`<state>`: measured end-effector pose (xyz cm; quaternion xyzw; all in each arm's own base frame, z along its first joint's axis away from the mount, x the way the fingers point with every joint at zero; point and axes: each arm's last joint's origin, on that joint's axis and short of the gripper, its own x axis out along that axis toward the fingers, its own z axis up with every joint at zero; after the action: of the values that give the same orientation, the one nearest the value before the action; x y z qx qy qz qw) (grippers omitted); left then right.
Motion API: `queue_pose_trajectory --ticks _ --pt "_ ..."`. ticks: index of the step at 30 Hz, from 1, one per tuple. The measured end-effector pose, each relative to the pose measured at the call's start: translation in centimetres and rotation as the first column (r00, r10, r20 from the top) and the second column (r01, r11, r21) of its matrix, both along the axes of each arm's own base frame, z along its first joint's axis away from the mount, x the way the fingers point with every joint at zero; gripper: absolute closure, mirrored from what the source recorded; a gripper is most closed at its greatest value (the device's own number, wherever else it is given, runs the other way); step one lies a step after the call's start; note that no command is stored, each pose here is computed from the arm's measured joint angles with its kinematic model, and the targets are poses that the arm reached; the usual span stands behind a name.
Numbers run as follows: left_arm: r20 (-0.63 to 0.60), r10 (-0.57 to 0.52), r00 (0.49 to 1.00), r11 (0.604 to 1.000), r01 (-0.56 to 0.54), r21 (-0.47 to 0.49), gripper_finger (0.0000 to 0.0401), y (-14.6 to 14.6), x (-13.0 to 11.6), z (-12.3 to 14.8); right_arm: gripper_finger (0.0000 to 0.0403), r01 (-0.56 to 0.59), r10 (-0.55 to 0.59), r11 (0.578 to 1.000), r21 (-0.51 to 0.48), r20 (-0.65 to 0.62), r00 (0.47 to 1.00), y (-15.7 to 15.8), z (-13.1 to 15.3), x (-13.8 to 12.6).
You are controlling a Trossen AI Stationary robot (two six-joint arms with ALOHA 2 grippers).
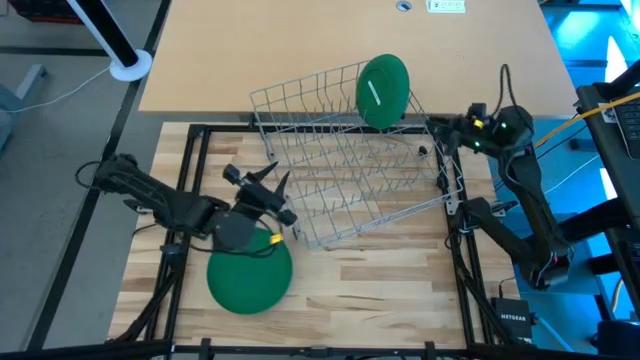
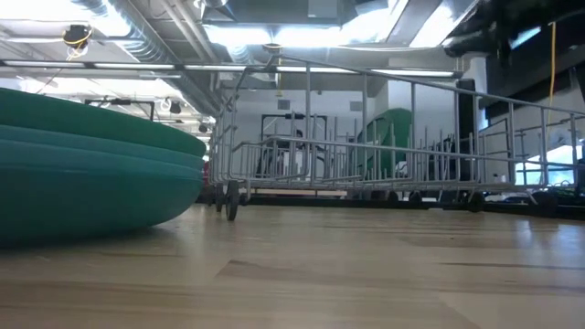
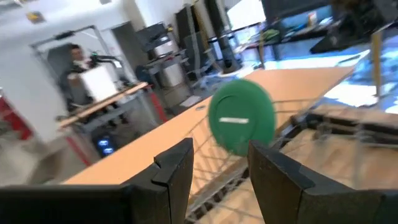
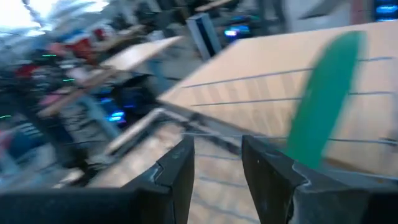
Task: Sort dishes
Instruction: Put the dark green plate in the dish rack
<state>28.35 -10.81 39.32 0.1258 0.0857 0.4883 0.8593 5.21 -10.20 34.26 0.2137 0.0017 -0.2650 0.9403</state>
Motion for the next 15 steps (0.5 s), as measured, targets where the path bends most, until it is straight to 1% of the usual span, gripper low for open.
queue_pose_trajectory --ticks 4,6,8,10,12,13,15 --pt "0.027 -0.114 0.993 0.992 0.115 -0.048 0.0258 -0.7 -1.8 0.7 0.0265 -0.134 0.134 0.991 0.000 0.063 0.989 1.8 0.5 -0.3" --pt "0.031 -0.191 0.981 0.976 0.194 -0.098 0.0258 -0.9 -2.7 0.6 0.0265 -0.202 0.201 0.979 -0.002 0.083 0.976 2.5 0.7 -0.3" --pt "0.030 -0.271 0.962 0.944 0.272 -0.185 0.0258 -0.9 -3.6 0.0 0.0265 -0.260 0.259 0.966 0.000 0.099 0.961 3.1 0.9 -0.4" --pt "0.022 -0.332 0.943 0.895 0.323 -0.307 0.0258 -0.7 -4.6 -0.8 0.0265 -0.314 0.310 0.949 0.011 0.117 0.943 3.6 1.0 -0.5" --pt "-0.013 -0.354 0.935 0.850 0.316 -0.422 0.0258 -0.5 -5.4 -1.8 0.0265 -0.351 0.345 0.936 0.018 0.131 0.929 4.1 1.1 -0.6" --pt "-0.045 -0.351 0.935 0.836 0.292 -0.465 0.0258 -0.3 -5.7 -2.3 0.0265 -0.361 0.355 0.932 0.018 0.135 0.925 4.3 1.1 -0.6" --pt "-0.117 -0.335 0.935 0.820 0.228 -0.525 0.0258 0.0 -6.4 -3.3 0.0265 -0.369 0.362 0.929 0.021 0.145 0.921 4.7 1.2 -0.8"
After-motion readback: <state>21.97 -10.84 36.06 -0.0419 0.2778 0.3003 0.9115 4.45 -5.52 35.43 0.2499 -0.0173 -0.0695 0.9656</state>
